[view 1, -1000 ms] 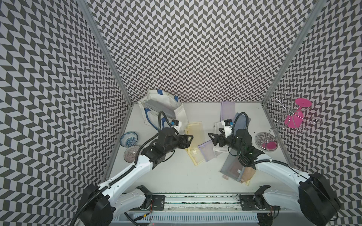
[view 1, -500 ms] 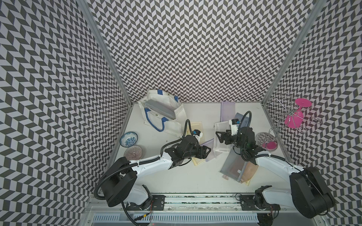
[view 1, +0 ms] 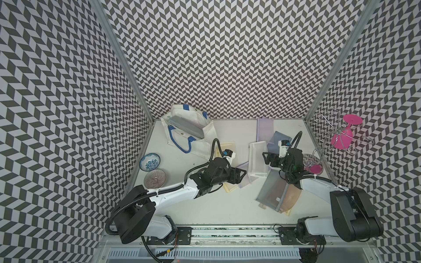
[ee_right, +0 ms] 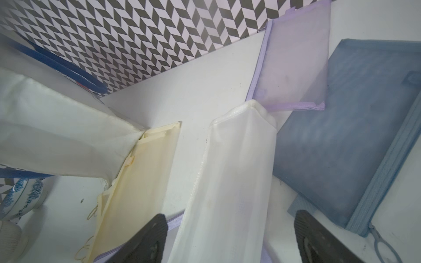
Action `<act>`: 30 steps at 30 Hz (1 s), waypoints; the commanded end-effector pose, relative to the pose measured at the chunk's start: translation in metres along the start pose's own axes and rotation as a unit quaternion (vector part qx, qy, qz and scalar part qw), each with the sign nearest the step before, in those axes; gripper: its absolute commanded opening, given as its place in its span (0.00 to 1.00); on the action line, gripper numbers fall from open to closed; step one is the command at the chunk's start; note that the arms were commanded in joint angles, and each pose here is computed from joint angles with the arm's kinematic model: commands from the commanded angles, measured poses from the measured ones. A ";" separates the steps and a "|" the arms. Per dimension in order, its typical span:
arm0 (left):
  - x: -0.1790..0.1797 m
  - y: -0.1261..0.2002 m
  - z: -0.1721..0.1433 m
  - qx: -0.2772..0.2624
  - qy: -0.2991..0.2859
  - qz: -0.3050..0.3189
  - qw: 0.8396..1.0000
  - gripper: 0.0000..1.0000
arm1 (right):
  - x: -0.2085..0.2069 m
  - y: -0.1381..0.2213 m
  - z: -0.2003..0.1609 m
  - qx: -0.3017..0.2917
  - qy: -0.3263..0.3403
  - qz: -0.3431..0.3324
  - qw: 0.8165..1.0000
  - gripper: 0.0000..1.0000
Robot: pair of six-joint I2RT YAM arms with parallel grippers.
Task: Put the pencil pouch into the canvas bag
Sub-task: Pick up the pencil pouch.
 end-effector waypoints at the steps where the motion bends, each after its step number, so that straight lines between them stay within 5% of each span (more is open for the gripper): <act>1: -0.002 0.009 0.009 -0.033 -0.010 -0.010 0.999 0.69 | 0.000 -0.010 0.006 0.000 0.009 0.010 1.000 0.87; 8: 0.003 0.015 0.001 -0.046 0.002 -0.023 0.999 0.70 | -0.007 -0.034 -0.008 0.054 -0.002 0.034 0.998 0.76; 14: 0.005 0.017 -0.001 -0.054 0.008 -0.035 0.998 0.70 | -0.009 -0.046 -0.017 0.079 -0.012 0.055 0.995 0.43; 23: 0.009 0.028 0.006 -0.062 0.008 -0.027 0.998 0.70 | -0.003 -0.043 -0.017 0.075 -0.008 0.081 0.994 0.08; 30: 0.024 0.051 0.018 -0.066 0.016 0.005 0.998 0.70 | 0.029 -0.009 -0.002 0.023 0.002 0.204 0.979 0.00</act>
Point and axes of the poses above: each gripper's point midway between its finger pads, its own y axis back along the fingers, its own x axis along the line the jaws close on, z = x × y, the point moved 9 cm from there along y, back along the fingers, and after that the axes turned 5 degrees about -y, right-handed, at the moved point
